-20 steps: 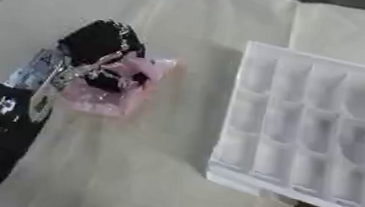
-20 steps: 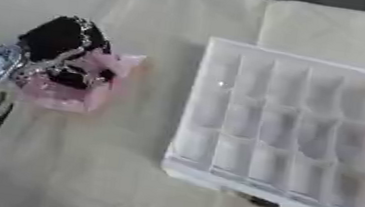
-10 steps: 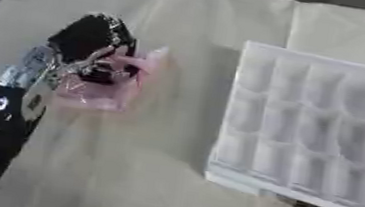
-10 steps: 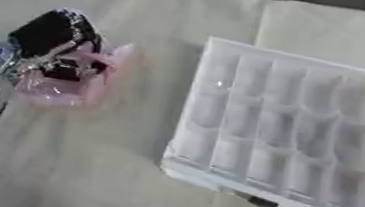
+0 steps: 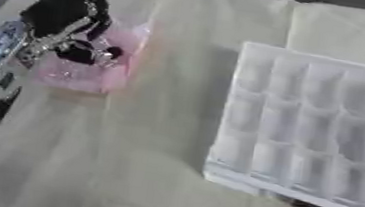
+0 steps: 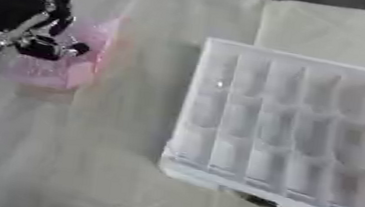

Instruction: Pick up objects on the table and place them in the box.

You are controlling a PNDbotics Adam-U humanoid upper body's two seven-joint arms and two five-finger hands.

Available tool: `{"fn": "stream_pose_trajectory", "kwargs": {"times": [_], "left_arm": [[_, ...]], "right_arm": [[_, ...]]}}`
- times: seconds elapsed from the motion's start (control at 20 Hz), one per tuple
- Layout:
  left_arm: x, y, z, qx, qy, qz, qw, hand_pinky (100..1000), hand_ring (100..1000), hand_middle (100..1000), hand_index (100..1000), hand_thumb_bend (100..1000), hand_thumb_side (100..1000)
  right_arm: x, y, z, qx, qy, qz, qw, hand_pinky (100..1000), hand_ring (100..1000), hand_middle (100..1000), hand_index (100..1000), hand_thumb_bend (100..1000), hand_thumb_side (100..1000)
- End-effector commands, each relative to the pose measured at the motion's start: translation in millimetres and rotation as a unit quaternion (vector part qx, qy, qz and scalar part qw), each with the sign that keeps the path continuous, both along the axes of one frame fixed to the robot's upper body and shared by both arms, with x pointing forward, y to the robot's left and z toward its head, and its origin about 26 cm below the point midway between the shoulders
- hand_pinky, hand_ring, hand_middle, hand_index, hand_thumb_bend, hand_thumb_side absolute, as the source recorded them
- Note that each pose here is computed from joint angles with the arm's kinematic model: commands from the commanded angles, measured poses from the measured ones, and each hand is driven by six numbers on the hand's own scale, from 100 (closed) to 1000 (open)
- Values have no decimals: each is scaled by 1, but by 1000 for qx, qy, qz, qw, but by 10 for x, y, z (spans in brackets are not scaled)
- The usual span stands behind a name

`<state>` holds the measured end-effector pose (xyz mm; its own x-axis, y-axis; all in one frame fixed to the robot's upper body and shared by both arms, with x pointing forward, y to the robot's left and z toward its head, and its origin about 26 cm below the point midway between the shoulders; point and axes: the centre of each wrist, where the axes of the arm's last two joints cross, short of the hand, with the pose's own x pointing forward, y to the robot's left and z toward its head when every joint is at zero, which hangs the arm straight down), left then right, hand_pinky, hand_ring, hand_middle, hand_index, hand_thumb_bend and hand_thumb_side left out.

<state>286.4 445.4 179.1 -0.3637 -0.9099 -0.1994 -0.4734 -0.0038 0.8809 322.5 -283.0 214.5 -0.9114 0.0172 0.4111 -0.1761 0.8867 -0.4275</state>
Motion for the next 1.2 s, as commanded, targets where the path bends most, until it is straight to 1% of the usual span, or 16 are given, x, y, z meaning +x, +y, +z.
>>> {"fn": "stream_pose_trajectory", "kwargs": {"times": [0.05, 0.35, 0.4, 0.45, 0.5, 0.55, 0.6, 0.65, 0.7, 0.8, 0.85, 0.9, 1.0, 1.2], "left_arm": [[-16, 91, 196, 12, -19, 3, 1000, 100, 100, 100, 165, 467, 100], [-19, 112, 310, 2, -46, 4, 999, 100, 100, 100, 164, 470, 100], [-21, 120, 308, -2, -48, 5, 999, 100, 100, 100, 169, 435, 100], [-22, 128, 303, -8, -50, 6, 999, 100, 100, 100, 188, 367, 100], [-24, 138, 288, -19, -56, 5, 998, 100, 100, 142, 241, 332, 100], [-26, 150, 269, -25, -58, 5, 998, 100, 268, 337, 420, 345, 100], [-26, 168, 211, -19, -38, 8, 999, 215, 498, 574, 675, 479, 393], [-20, 180, 160, -8, -11, 9, 1000, 483, 679, 754, 847, 544, 626], [-13, 196, 91, 13, 34, 10, 999, 600, 766, 820, 912, 622, 716], [1, 226, 37, 38, 100, 9, 994, 731, 849, 873, 956, 746, 764], [7, 240, 16, 41, 127, 6, 991, 746, 859, 880, 962, 759, 772], [11, 256, 2, 43, 152, 3, 987, 798, 886, 902, 976, 807, 782], [20, 286, -5, 43, 187, 0, 982, 823, 901, 914, 982, 850, 779], [36, 362, -42, 35, 240, 5, 970, 855, 925, 934, 1000, 893, 752]], "right_arm": [[-38, -29, 77, -16, -12, -2, 1000, 492, 607, 560, 644, 420, 915], [-42, -40, 69, -17, -10, -4, 1000, 492, 607, 558, 644, 421, 895], [-44, -42, 66, -17, -9, -5, 1000, 492, 607, 558, 643, 422, 893], [-46, -43, 64, -17, -8, -5, 1000, 492, 607, 558, 643, 422, 891], [-47, -44, 61, -17, -7, -5, 1000, 492, 607, 557, 644, 422, 888], [-48, -44, 60, -17, -7, -5, 1000, 493, 607, 557, 644, 422, 888], [-49, -42, 61, -18, -7, -5, 1000, 492, 606, 556, 643, 422, 892], [-49, -41, 62, -18, -7, -5, 1000, 492, 606, 555, 643, 422, 892], [-49, -40, 65, -18, -8, -4, 1000, 492, 606, 555, 643, 422, 894], [-50, -41, 67, -18, -8, -4, 1000, 492, 606, 555, 643, 422, 892], [-51, -41, 67, -18, -8, -5, 1000, 493, 606, 554, 642, 417, 888], [-51, -41, 67, -18, -8, -5, 1000, 493, 606, 554, 642, 422, 892], [-52, -41, 69, -18, -9, -5, 1000, 493, 605, 554, 642, 422, 893], [-53, -40, 74, -19, -10, -4, 1000, 493, 605, 553, 642, 421, 898]]}}
